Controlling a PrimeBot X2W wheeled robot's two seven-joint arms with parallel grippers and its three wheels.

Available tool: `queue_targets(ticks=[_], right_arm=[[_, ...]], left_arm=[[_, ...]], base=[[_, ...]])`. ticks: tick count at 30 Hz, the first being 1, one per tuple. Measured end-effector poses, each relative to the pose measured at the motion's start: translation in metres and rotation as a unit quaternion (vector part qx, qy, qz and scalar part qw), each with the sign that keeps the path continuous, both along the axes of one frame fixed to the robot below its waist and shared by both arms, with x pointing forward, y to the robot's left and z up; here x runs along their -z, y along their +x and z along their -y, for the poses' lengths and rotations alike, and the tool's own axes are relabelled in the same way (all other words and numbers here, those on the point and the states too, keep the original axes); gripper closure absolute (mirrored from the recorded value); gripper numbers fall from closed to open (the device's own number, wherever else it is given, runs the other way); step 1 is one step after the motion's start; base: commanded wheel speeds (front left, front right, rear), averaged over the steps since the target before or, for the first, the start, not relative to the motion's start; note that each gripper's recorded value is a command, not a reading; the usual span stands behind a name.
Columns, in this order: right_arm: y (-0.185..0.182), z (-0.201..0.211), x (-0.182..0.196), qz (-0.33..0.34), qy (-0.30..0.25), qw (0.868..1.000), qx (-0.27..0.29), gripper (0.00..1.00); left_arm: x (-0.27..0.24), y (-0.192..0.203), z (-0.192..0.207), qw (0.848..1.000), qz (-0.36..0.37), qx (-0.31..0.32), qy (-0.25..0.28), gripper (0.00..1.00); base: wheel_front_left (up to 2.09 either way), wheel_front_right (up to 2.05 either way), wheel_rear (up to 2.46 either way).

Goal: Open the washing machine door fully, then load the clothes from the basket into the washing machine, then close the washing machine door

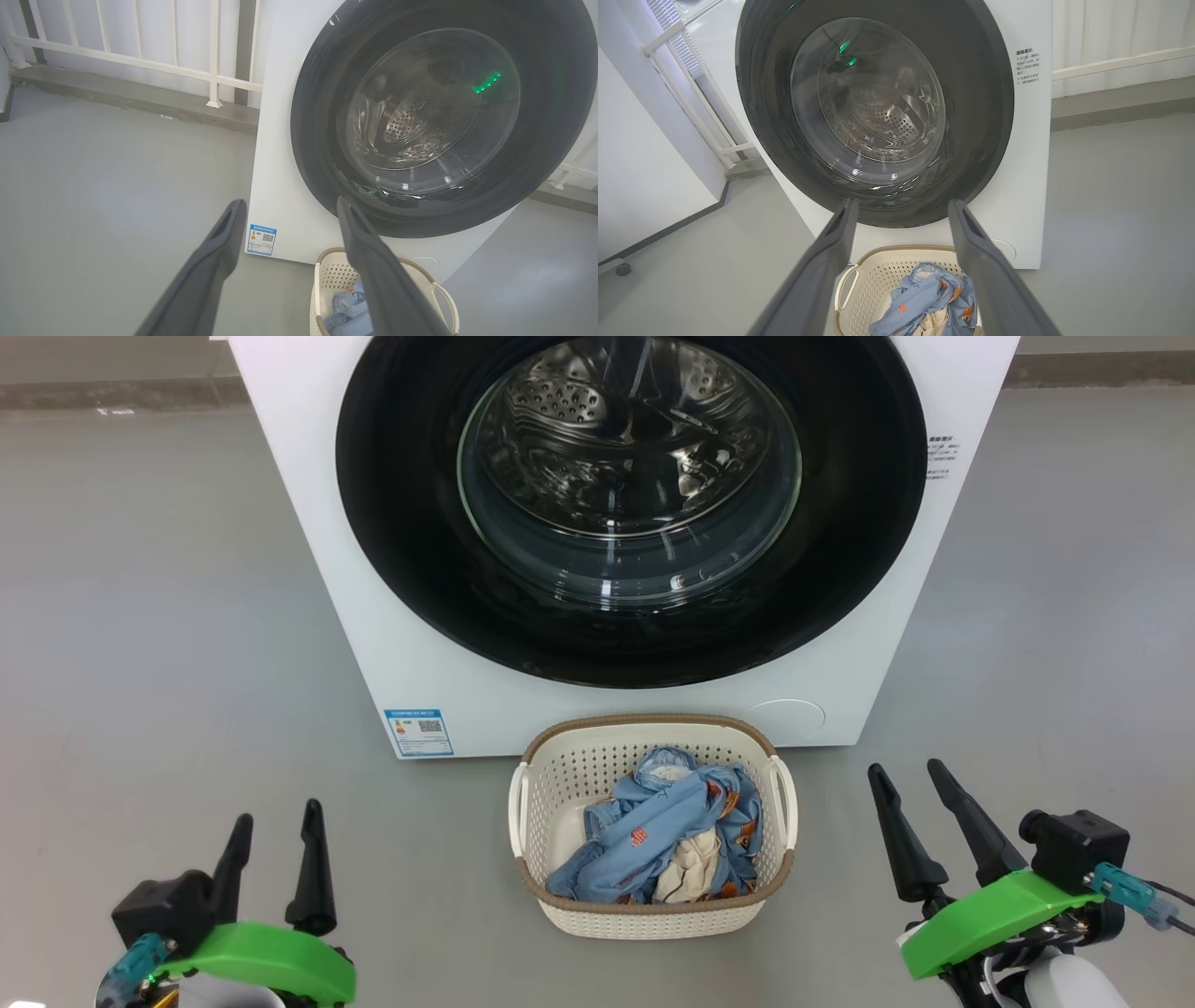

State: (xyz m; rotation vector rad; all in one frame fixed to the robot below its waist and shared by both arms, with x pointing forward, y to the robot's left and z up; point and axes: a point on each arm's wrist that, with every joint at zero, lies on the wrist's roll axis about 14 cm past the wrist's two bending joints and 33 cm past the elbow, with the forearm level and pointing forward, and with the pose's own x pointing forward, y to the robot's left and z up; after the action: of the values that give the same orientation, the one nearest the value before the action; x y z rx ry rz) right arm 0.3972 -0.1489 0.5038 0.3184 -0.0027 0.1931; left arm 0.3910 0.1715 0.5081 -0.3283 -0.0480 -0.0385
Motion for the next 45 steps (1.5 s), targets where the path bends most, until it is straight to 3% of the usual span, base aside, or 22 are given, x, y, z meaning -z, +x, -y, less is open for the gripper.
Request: queue_targets(ticks=[15,45], right_arm=[[0.0,-0.011,-0.005,0.031,-0.078,0.996,-0.027,0.0],[-0.002,-0.01,-0.007,0.035,-0.086,0.995,-0.028,0.0]], left_arm=[[-0.008,-0.001,0.007,0.996,0.025,0.017,0.08,0.0],[-0.011,-0.003,0.008,0.996,0.032,0.019,0.076,0.0]], base=[[0.0,0.0,0.0],[0.0,0.0,0.0]])
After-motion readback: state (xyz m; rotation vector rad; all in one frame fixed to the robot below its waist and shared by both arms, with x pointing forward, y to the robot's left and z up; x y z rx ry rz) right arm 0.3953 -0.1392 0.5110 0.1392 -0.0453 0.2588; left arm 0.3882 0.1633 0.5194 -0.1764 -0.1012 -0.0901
